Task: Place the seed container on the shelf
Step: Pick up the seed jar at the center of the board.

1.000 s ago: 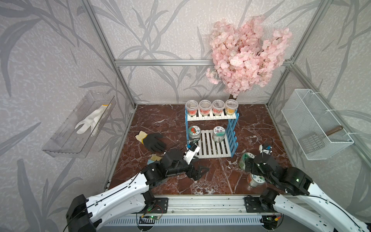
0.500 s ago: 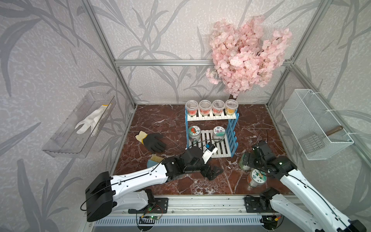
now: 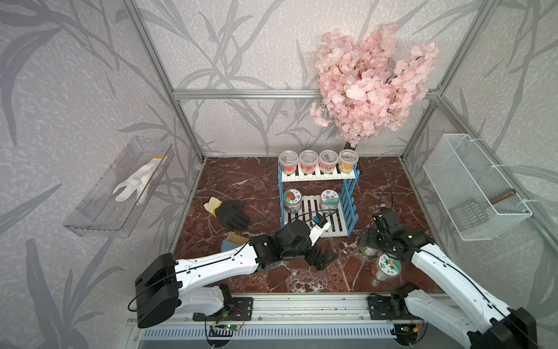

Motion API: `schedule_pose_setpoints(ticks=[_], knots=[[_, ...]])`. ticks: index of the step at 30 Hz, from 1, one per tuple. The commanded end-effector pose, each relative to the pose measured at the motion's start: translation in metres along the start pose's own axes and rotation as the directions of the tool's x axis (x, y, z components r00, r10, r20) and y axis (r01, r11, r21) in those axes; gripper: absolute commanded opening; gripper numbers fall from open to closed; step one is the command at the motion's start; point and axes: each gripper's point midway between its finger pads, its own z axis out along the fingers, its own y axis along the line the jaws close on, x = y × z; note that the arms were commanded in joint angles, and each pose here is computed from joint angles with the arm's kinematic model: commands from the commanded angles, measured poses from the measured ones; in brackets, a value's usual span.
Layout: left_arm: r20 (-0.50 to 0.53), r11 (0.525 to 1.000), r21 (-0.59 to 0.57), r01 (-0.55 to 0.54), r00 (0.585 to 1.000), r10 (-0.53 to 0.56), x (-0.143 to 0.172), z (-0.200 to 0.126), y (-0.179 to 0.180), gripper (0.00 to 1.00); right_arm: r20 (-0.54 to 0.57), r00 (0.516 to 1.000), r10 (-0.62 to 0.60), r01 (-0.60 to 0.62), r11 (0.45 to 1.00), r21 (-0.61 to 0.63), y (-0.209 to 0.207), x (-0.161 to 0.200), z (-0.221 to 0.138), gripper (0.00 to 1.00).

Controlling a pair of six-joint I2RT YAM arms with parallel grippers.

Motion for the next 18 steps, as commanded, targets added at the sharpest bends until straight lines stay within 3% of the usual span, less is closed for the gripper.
schedule_pose_setpoints(ticks=[1,7,14,18], knots=[[0.045,1.000,-0.005,-0.024,0.999,0.024,-0.011,-0.005,-0.002,1.00,-0.011,1.000,-0.016,0.016,1.000,0.009,-0.001,0.002,0.008,0.99],[0.060,1.000,-0.008,-0.009,0.998,0.009,-0.014,0.007,0.000,1.00,-0.008,1.000,-0.014,0.014,1.000,0.009,-0.001,0.004,0.015,0.99],[0.099,0.991,0.012,-0.131,0.987,0.129,-0.021,0.047,-0.012,1.00,-0.013,1.000,-0.010,0.010,1.000,0.025,-0.001,0.004,0.022,0.99],[0.056,0.988,0.014,-0.153,0.987,0.152,-0.012,0.070,-0.011,1.00,-0.013,1.000,-0.012,0.012,1.000,0.019,0.000,0.003,0.024,0.99]])
